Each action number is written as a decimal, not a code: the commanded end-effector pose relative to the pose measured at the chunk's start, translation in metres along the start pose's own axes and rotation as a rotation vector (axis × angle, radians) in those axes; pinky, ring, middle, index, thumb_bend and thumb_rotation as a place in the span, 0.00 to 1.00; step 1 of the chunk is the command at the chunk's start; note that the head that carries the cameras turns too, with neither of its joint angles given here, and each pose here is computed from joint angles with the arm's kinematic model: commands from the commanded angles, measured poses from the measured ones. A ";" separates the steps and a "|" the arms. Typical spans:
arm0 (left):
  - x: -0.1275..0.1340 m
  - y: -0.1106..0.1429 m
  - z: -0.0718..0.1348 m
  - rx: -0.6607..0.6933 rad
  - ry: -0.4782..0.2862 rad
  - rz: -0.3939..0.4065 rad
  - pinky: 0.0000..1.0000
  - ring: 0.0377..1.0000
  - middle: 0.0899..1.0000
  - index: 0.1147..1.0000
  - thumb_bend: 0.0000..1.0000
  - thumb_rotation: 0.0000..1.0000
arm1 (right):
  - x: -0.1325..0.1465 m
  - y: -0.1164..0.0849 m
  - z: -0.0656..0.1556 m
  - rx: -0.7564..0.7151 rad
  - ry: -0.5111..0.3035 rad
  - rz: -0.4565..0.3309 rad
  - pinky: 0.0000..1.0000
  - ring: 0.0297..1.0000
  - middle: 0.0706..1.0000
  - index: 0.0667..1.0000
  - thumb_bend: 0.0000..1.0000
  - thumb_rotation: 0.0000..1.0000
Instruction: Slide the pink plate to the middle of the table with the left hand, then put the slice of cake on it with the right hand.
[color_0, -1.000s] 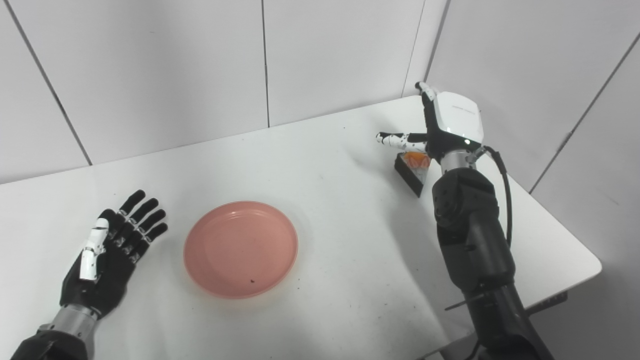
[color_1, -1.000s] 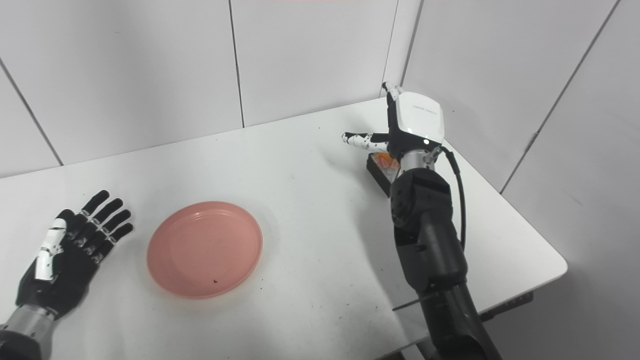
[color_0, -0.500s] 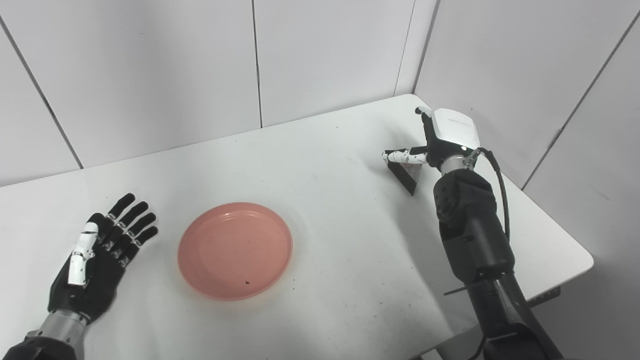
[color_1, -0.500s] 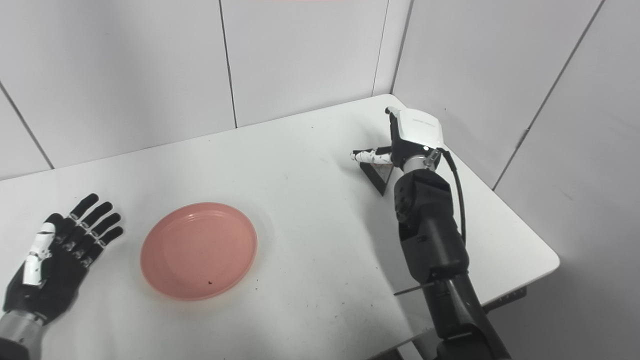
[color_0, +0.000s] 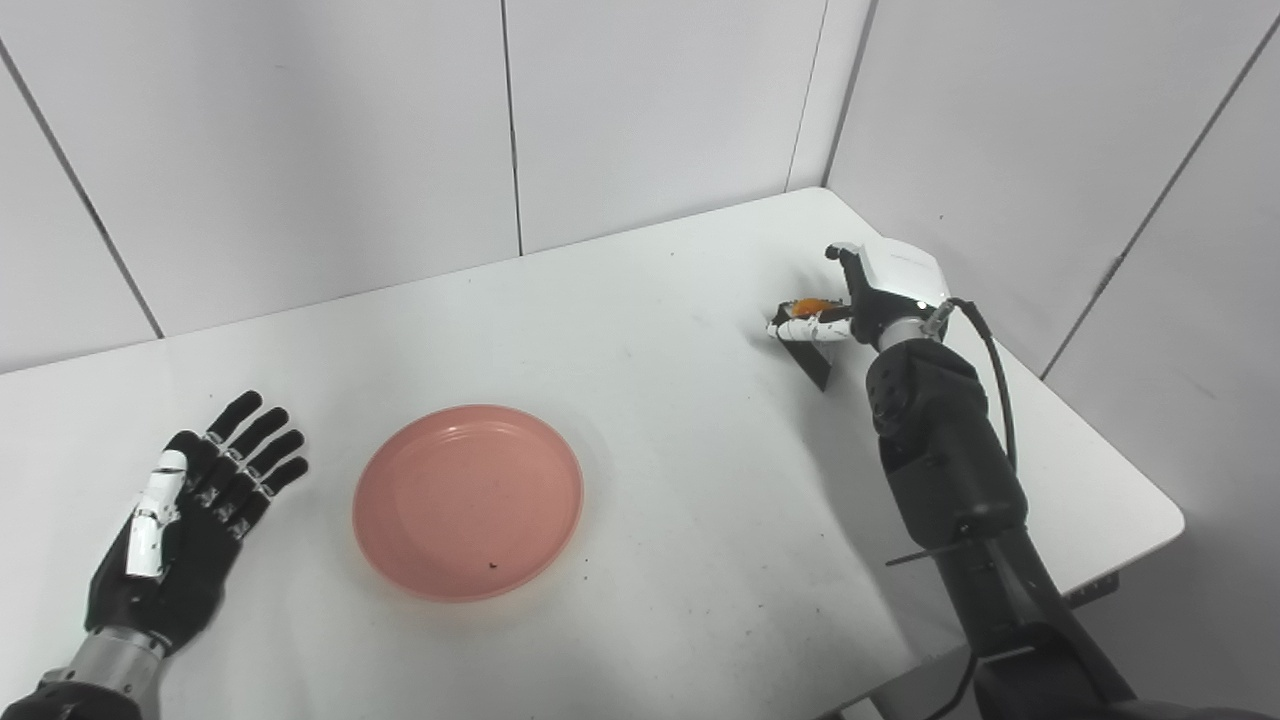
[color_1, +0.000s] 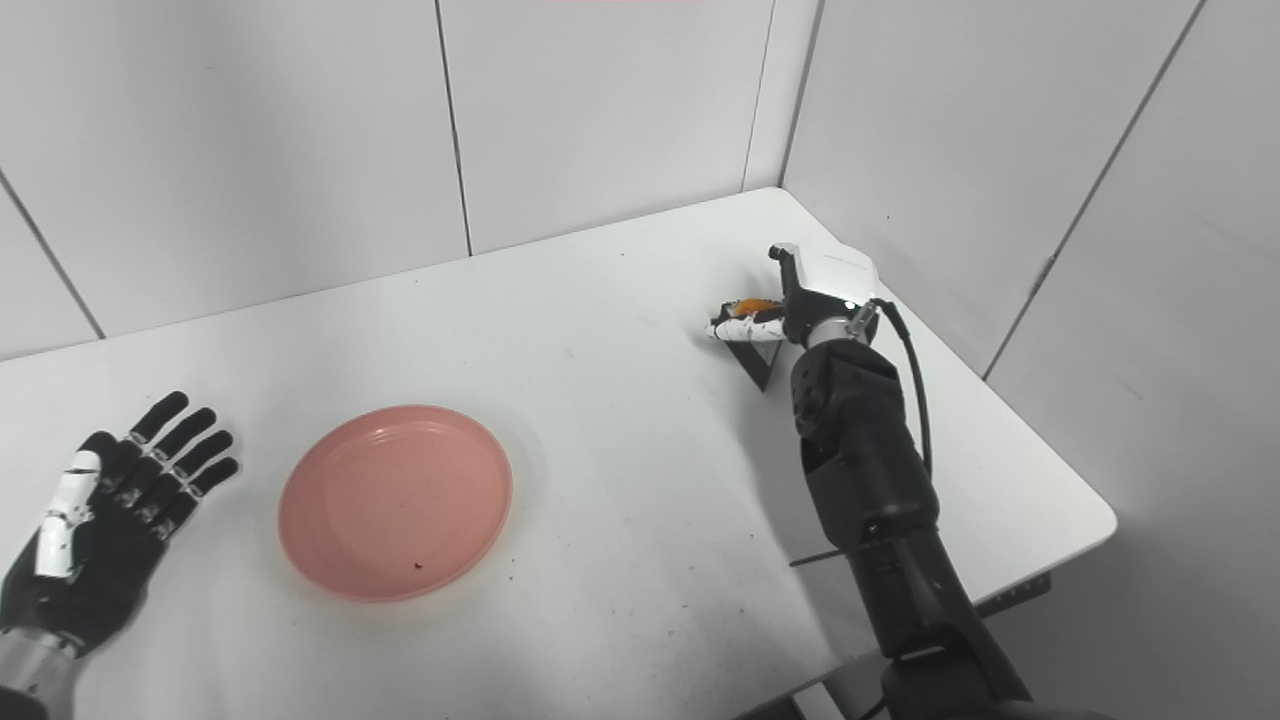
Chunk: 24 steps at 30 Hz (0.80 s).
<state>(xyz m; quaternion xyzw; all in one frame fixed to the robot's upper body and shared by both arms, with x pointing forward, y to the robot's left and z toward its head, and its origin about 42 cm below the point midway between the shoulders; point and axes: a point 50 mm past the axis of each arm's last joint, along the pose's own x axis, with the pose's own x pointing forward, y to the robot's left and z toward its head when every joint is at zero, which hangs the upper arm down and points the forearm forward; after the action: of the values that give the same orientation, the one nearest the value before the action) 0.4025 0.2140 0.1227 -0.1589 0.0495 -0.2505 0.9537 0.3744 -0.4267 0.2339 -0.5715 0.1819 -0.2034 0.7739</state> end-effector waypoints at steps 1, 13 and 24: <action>-0.022 0.011 -0.035 -0.047 0.163 0.077 0.86 0.87 0.88 0.86 0.44 0.93 | 0.007 -0.027 0.009 0.008 -0.026 -0.092 0.64 0.82 0.88 0.83 0.89 0.55; -0.024 0.010 -0.033 -0.042 0.165 0.076 0.87 0.87 0.89 0.87 0.44 0.94 | 0.014 -0.015 0.014 -0.023 -0.048 -0.053 0.63 0.83 0.87 0.81 0.89 0.51; -0.026 0.004 -0.026 -0.038 0.161 0.074 0.87 0.89 0.90 0.88 0.46 0.91 | 0.022 -0.007 0.021 -0.031 -0.049 -0.026 0.64 0.84 0.87 0.79 0.87 0.43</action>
<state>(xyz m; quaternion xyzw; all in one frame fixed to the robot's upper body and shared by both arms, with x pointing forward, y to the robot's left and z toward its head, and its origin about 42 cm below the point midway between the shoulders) 0.3926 0.2155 0.1267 -0.1542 0.0565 -0.2469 0.9550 0.3933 -0.4192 0.2149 -0.5828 0.1927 -0.1668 0.7716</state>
